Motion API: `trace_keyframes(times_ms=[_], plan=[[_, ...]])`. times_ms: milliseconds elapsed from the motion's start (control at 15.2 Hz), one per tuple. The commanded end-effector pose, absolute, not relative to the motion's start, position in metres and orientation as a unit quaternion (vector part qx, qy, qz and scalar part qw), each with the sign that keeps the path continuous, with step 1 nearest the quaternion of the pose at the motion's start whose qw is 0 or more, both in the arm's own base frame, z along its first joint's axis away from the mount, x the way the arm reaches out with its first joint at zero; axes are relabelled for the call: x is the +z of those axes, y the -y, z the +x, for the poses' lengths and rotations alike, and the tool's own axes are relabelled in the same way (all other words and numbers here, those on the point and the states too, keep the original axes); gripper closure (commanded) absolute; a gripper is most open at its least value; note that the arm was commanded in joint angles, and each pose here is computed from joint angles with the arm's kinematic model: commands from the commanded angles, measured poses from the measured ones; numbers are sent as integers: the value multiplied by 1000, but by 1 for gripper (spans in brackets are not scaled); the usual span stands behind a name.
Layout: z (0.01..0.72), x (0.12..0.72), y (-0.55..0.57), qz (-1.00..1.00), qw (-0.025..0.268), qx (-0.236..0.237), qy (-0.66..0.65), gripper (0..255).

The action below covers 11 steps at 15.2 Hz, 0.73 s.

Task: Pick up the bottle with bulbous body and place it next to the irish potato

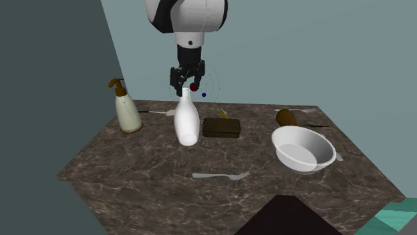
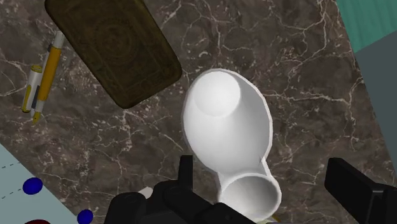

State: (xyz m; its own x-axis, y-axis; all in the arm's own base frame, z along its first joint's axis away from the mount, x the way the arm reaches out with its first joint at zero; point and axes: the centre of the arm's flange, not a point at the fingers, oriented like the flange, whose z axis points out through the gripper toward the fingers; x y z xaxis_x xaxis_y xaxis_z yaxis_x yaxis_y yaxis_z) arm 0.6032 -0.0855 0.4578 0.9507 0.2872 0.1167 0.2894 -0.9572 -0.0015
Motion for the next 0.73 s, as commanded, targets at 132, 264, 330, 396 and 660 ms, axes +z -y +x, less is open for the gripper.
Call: trace_keyframes(times_ms=[132,264,330,396,660], plan=[[611,439,86,-987,10,-59,147,0],[613,429,86,-987,10,-59,147,0],[613,424,86,-987,10,-59,147,0],[613,421,86,-987,10,-59,147,0],[613,421,86,-987,10,-59,147,0]])
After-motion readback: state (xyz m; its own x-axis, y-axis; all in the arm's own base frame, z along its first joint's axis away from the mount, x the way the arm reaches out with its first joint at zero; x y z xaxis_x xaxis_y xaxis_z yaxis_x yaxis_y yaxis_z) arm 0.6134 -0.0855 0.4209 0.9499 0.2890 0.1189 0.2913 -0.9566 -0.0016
